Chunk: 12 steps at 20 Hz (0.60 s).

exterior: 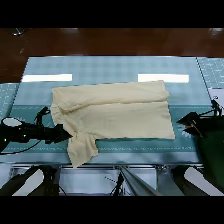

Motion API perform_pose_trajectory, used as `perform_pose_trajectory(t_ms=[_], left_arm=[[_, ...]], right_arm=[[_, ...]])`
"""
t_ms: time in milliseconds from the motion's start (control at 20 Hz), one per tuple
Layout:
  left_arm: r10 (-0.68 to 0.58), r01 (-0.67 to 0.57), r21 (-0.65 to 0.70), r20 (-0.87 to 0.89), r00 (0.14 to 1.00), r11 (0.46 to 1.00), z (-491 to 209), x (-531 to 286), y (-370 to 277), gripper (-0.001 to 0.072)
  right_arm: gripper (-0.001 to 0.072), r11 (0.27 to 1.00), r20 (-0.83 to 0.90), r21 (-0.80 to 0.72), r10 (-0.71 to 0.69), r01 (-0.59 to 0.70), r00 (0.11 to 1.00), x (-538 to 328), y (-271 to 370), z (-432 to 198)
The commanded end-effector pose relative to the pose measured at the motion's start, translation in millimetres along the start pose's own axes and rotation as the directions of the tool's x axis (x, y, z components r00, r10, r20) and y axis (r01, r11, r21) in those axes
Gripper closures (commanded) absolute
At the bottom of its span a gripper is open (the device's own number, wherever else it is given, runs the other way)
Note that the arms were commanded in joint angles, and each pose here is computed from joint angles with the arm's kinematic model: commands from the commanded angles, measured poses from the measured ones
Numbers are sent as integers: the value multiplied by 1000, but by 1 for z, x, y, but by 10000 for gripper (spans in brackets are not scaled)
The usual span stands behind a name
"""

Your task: Fold the shirts.

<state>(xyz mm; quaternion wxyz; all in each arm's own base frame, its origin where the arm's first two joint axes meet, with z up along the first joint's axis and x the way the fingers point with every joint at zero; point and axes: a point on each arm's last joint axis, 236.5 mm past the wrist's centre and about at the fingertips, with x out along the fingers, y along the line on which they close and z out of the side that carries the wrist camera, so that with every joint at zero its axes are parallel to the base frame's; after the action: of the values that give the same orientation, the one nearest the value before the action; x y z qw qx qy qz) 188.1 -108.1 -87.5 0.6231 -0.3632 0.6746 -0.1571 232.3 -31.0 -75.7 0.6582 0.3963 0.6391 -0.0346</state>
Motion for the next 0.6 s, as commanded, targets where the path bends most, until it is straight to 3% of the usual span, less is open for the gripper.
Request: perform_pose_trajectory(t_ms=[0,300,550], left_arm=[[-7,7,2,-1,1000,1000,0,0,-2,680],[-8,8,2,-2,1000,1000,0,0,-2,680],[-11,11,0,-1,1000,1000,0,0,-3,680]], right_arm=[[92,1000,-101,3,-17,17,995,9,-5,-23],[92,994,-312,-98,-86,57,946,41,1,-59],[94,995,-207,-95,-4,-16,978,58,31,-34]])
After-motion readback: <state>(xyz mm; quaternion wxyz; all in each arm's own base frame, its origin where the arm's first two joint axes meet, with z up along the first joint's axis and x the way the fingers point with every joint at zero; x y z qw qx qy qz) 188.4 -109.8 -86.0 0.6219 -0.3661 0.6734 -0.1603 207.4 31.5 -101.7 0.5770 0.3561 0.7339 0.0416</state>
